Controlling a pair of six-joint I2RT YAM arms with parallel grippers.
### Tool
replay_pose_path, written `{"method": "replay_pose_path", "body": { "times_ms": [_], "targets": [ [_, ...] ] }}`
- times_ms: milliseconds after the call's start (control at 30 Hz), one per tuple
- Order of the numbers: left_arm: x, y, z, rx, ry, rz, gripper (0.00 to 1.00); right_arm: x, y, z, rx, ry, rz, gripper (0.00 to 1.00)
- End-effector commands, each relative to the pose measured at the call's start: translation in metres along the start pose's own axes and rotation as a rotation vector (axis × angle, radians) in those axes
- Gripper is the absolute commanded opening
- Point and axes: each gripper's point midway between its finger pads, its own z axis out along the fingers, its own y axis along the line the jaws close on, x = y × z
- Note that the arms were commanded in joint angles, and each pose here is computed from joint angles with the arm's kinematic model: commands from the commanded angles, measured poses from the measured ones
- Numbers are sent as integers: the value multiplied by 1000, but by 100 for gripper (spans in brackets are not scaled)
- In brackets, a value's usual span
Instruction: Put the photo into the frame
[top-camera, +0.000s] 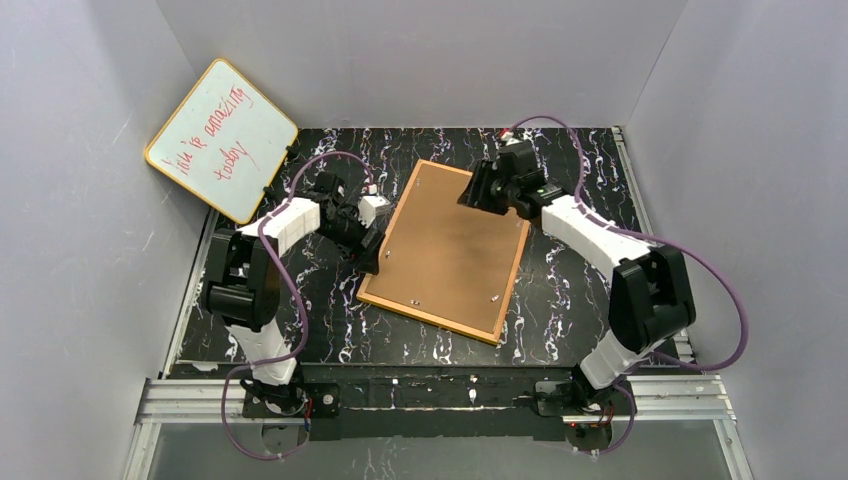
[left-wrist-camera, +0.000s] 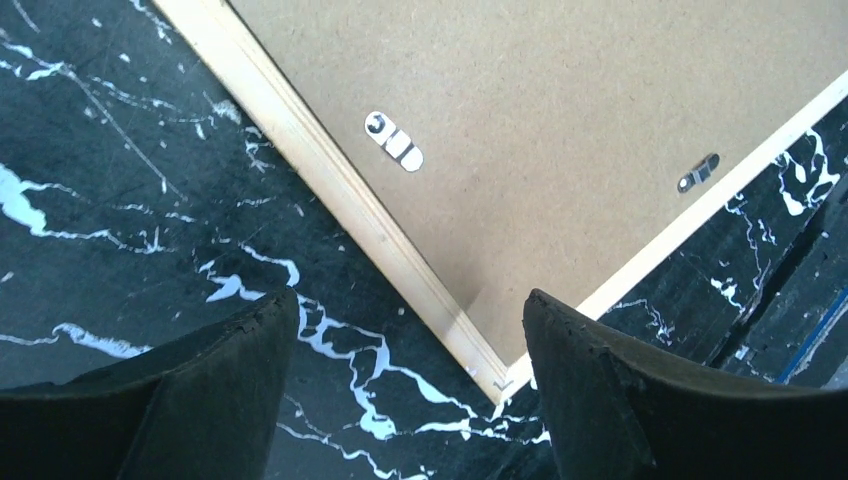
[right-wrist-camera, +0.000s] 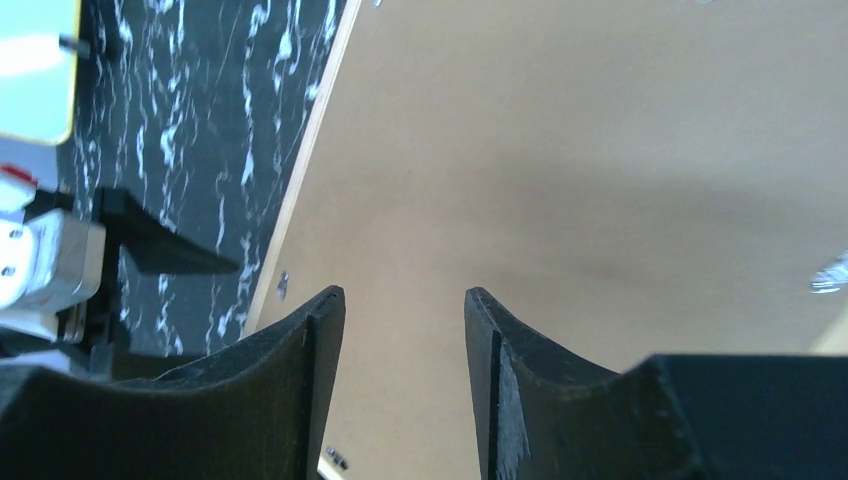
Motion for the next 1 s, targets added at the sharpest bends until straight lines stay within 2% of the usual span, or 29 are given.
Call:
{"method": "replay_pose_path", "body": {
  "times_ms": [0,233,367,567,733,967],
  "targets": [
    [1,-4,12,-10,13,-18,77,28,28,14,-106,73,42,55],
    [20,9,22,-75,72,-20,64,59,57,32,-149,150,27,54],
    [30,5,28,-54,86,-34,55,75,73,42,-156,179,7,54],
    [38,-2,33,-32,97,-41,47,87,79,62,-139,195,7,52],
    [41,-3,32,-33,102,-42,41,78,65,79,-75,182,-2,52],
    [53,-6,31,-32,131,-30,38,21,17,92,-8,91,74,50]
  ]
}}
